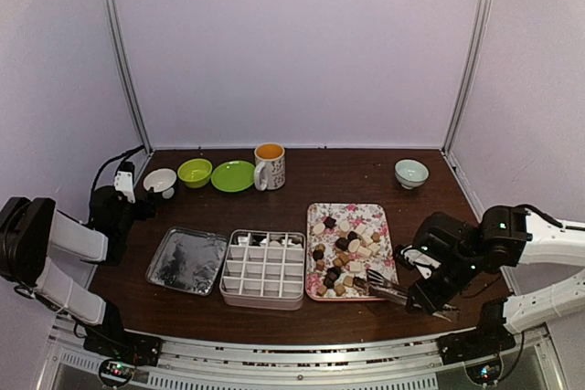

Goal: Pack the chocolate
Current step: Pick up the fake chocolate from the plate.

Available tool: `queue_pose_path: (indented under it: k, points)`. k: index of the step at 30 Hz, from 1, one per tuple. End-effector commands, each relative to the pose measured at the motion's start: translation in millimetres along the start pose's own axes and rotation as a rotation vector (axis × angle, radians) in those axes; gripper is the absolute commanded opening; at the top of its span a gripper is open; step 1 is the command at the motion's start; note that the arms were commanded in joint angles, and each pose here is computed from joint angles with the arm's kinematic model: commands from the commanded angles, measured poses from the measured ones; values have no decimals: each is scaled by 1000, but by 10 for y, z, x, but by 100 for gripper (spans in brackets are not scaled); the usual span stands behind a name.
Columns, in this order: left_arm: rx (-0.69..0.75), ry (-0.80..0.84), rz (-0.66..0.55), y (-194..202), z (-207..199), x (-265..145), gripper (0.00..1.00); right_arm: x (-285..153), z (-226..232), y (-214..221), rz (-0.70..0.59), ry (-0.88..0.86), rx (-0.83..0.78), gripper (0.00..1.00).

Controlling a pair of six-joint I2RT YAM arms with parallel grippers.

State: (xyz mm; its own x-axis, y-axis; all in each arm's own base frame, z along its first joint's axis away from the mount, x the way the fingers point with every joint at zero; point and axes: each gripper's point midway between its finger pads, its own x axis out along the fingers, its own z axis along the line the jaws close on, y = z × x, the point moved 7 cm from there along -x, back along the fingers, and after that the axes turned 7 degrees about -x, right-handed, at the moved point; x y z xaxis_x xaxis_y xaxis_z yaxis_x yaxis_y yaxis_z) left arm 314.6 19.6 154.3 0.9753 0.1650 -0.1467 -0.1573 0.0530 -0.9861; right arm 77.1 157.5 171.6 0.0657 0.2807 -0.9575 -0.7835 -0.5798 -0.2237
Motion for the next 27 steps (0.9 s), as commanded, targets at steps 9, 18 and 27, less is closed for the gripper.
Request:
queue_pose_path:
  k: [9, 18, 27]
  points:
    - [-18, -11, -71, -165, 24, 34, 98, -61, 7, -107, -44, 35, -26, 22]
    - [-18, -11, -72, -167, 26, 34, 98, -319, 121, -316, -170, -17, -55, 21]
    - [-18, -12, -71, -165, 27, 34, 98, -448, 339, -734, -276, -66, -143, 21]
